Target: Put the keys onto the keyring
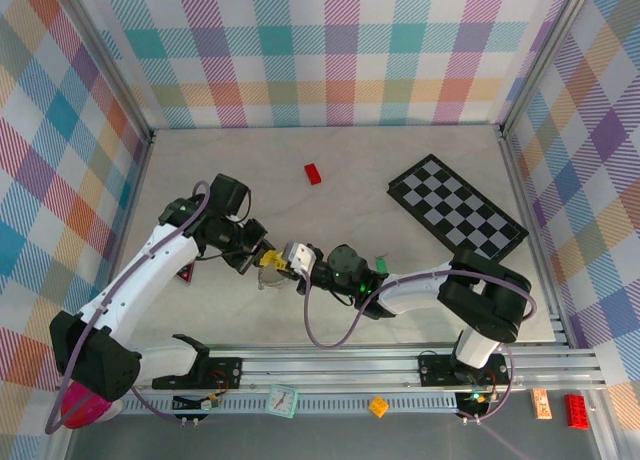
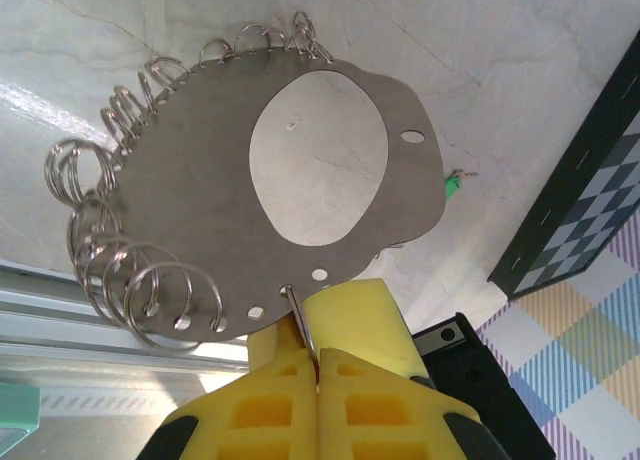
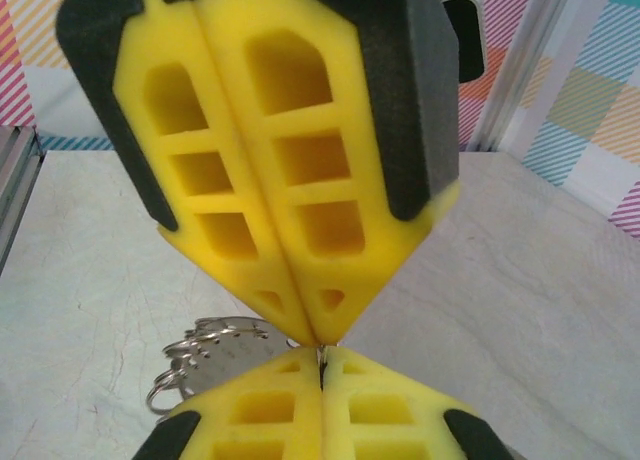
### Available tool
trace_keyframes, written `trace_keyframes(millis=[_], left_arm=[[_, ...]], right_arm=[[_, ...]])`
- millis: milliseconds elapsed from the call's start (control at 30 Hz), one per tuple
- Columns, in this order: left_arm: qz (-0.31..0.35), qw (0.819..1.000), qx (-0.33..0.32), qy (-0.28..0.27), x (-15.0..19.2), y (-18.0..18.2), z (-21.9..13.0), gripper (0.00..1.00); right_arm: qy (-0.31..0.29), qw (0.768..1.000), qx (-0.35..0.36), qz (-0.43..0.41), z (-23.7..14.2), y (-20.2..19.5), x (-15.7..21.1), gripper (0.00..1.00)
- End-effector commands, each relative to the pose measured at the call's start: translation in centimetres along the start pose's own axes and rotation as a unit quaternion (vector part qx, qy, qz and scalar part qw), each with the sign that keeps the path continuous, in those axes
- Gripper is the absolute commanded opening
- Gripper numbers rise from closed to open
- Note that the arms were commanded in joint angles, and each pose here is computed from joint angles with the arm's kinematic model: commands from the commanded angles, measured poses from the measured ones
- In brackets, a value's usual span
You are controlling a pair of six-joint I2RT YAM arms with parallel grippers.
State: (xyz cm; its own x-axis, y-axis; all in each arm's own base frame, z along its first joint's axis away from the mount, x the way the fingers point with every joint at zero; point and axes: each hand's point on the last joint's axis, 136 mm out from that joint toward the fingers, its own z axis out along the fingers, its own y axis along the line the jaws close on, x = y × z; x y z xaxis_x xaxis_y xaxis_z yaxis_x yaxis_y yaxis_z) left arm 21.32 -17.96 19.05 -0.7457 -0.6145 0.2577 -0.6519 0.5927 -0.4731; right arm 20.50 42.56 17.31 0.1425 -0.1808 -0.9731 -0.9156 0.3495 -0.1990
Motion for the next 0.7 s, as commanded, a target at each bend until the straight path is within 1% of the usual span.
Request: trace_keyframes(millis=[0,33,67,100,133,167,233,267,300,333,400,433,500,533,567,600,667], left_arm=[[0.011,1.000,0.024,-0.005,0.5,-0.4,-0.8,0.26],[0.026,0.999,0.033,-0.030,-0.2,-0.8,-1.4,0.42],[0.046,0.996,0.045,-0.064,-1.1,-1.5,-2.2,0.54],[0.075,0.991,0.054,-0.101,-2.1,-2.2,-3.1,0.63],[0.104,0.983,0.062,-0.137,-3.0,-2.9,-4.1,0.69],[0.145,0.970,0.072,-0.182,-4.1,-3.8,-5.3,0.73],[0.242,0.932,0.082,-0.257,-5.6,-5.6,-7.3,0.75],[0.288,0.908,0.088,-0.292,-6.2,-6.4,-8.1,0.75],[0.337,0.880,0.096,-0.320,-6.5,-7.2,-8.6,0.74],[0.386,0.853,0.102,-0.337,-6.5,-7.8,-8.9,0.72],[0.489,0.781,0.116,-0.370,-6.0,-8.7,-9.1,0.70],[0.542,0.744,0.120,-0.372,-5.3,-8.8,-8.7,0.68],[0.682,0.629,0.115,-0.356,-3.1,-8.2,-7.3,0.63],[0.730,0.581,0.106,-0.344,-2.4,-7.3,-6.3,0.62],[0.767,0.538,0.096,-0.337,-1.9,-6.5,-5.5,0.61],[0.790,0.509,0.085,-0.332,-1.7,-5.7,-4.9,0.60],[0.827,0.466,0.081,-0.304,-0.8,-4.2,-3.6,0.59]], right_arm=[[-0.022,1.000,0.012,-0.010,-0.3,-0.3,-1.1,0.00],[-0.019,1.000,0.009,-0.012,-0.5,-0.2,-1.0,0.00],[-0.015,1.000,0.005,-0.014,-0.7,-0.1,-1.1,0.00],[-0.008,1.000,-0.002,-0.015,-0.9,0.1,-1.0,0.00],[0.001,1.000,-0.009,-0.015,-1.1,0.3,-0.8,0.00],[0.010,1.000,-0.019,-0.013,-1.2,0.5,-0.6,0.00],[0.021,0.999,-0.033,-0.006,-1.6,0.7,-0.4,0.00],[0.026,0.999,-0.040,-0.004,-1.8,0.8,-0.5,0.00],[0.034,0.998,-0.049,-0.001,-2.0,0.9,-0.3,0.00],[0.039,0.998,-0.056,0.001,-2.1,1.1,-0.3,0.00],[0.049,0.997,-0.067,0.006,-2.4,1.1,-0.3,0.00],[0.052,0.996,-0.071,0.008,-2.5,1.0,-0.4,0.00],[0.063,0.995,-0.080,0.016,-2.8,0.9,-0.2,0.00],[0.067,0.994,-0.084,0.019,-2.9,0.9,-0.3,0.00],[0.069,0.994,-0.088,0.021,-3.0,0.8,-0.4,0.00],[0.071,0.993,-0.091,0.021,-3.1,0.8,-0.5,0.00],[0.082,0.991,-0.100,0.018,-3.3,0.8,-0.4,0.00]])
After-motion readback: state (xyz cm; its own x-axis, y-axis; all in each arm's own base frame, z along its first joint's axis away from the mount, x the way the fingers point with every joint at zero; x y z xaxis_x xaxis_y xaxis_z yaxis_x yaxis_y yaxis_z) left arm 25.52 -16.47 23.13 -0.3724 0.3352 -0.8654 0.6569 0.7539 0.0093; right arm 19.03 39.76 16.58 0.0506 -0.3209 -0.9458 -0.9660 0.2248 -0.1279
